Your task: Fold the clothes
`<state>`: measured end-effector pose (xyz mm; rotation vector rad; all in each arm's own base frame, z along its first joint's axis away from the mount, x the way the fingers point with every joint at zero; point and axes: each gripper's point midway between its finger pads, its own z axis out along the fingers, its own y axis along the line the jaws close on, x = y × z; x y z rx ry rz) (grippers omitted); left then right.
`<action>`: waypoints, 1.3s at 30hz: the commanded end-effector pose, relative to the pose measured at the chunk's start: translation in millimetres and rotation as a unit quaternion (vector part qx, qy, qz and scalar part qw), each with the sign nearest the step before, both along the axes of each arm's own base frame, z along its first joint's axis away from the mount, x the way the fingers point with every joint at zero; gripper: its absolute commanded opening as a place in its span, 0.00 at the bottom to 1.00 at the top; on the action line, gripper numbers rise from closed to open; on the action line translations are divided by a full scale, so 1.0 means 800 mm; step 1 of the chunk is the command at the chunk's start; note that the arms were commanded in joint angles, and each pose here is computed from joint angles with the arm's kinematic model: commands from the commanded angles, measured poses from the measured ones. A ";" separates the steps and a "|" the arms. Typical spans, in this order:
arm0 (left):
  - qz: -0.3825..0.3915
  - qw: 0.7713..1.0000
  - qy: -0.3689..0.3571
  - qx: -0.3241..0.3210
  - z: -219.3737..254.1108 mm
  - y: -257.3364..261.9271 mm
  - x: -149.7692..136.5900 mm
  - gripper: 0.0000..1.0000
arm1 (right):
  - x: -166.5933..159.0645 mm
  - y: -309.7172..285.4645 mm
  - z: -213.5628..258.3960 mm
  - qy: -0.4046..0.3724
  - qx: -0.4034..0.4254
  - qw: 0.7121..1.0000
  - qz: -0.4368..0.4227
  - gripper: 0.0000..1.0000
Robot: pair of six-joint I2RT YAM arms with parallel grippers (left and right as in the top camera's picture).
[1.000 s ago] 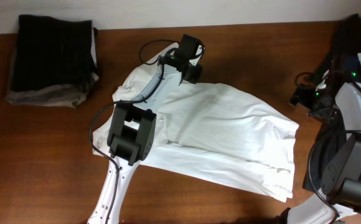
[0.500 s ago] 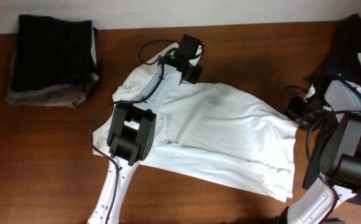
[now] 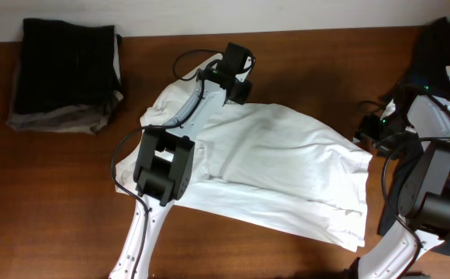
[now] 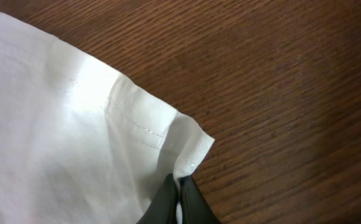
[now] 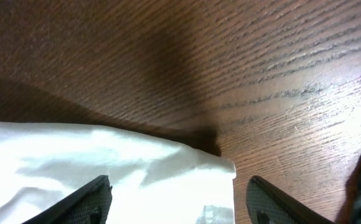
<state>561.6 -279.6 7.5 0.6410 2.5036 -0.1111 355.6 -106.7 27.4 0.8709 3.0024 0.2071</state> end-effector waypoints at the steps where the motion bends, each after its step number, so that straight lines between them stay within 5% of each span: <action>1: 0.012 0.999 0.031 0.018 -0.039 0.016 -0.008 0.05 | -0.004 0.000 -0.014 -0.002 -0.009 1.000 0.013 0.71; 8: 0.012 0.999 0.025 0.015 -0.037 0.015 -0.005 0.05 | -0.007 0.004 -0.033 -0.009 -0.006 1.000 0.011 0.54; 14: -0.007 1.000 0.011 0.021 -0.031 0.012 0.001 0.00 | -0.003 0.002 -0.033 -0.015 -0.010 1.000 -0.002 0.05; 24: 0.002 0.999 -0.043 -0.005 0.103 0.010 0.032 0.00 | 0.003 -0.001 0.004 -0.031 -0.015 0.999 -0.014 0.04; 39: 0.113 0.988 0.100 0.032 0.167 0.156 -0.042 0.00 | -0.018 0.007 0.075 -0.057 -0.023 0.997 -0.038 0.04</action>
